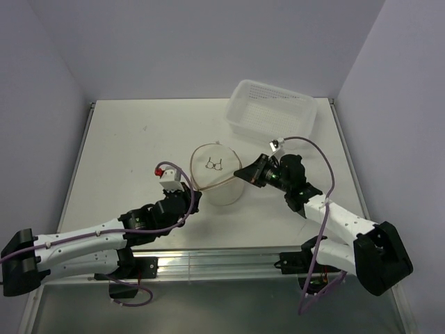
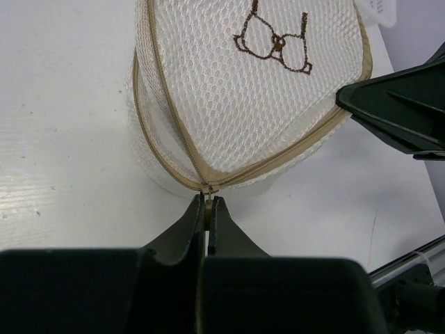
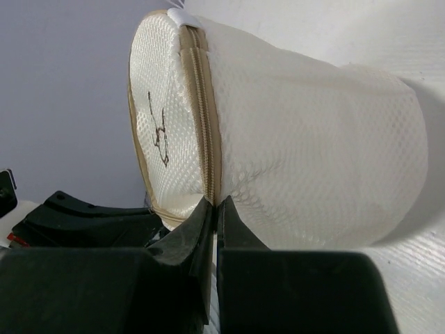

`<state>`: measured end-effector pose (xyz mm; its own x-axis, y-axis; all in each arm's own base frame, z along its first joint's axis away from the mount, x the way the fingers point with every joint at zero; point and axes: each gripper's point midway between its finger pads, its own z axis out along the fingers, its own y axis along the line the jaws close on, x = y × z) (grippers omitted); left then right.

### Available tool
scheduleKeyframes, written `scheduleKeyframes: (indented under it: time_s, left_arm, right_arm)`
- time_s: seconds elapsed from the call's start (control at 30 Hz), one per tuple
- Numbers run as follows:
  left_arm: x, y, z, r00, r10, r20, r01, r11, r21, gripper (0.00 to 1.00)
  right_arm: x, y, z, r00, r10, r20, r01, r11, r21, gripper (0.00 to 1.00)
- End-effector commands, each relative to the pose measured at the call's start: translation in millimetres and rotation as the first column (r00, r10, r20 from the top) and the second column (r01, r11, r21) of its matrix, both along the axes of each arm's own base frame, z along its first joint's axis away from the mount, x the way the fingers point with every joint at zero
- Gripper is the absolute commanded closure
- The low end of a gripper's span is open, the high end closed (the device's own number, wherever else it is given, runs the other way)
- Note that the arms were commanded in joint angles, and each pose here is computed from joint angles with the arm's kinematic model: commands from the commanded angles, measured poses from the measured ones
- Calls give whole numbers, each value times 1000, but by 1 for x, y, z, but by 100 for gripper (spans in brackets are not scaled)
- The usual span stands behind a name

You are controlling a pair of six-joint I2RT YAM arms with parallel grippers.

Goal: Place the bra in the laundry bag and zip it closed

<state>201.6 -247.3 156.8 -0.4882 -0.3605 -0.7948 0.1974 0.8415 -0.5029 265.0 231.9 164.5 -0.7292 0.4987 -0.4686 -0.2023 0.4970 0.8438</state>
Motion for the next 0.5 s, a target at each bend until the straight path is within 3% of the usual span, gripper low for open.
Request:
scheduleKeyframes:
  time_s: [0.0,0.13,0.23,0.27,0.3,0.37,0.47]
  left_arm:
    - [7,45,-13,991,131,14,-131,980,149,100]
    - [6,29,3,997,72,34,-74,995,64,100]
    - [1,7,6,1000,11,4,-11,1000,8,100]
    - [0,0,11,1000,-3,7,3,1000,-21,100]
    - [-5,-10,14,999,-37,4,38,998,-46,100]
    - [-5,-27,23,998,-64,12,65,992,-104,100]
    - [-4,-46,30,996,-87,17,88,984,-155,100]
  right_arm:
    - [38,-14,23,993,-51,105,58,997,-59,100]
    - [49,-6,26,995,-28,94,34,998,-61,100]
    - [46,-4,25,996,-35,87,41,997,-68,62]
    - [43,-4,26,995,-39,92,46,996,-75,36]
    - [35,-7,23,995,-39,90,47,995,-89,28]
    - [25,-8,21,993,-61,98,69,994,-87,19]
    - [-4,2,14,994,-62,92,67,996,-58,19]
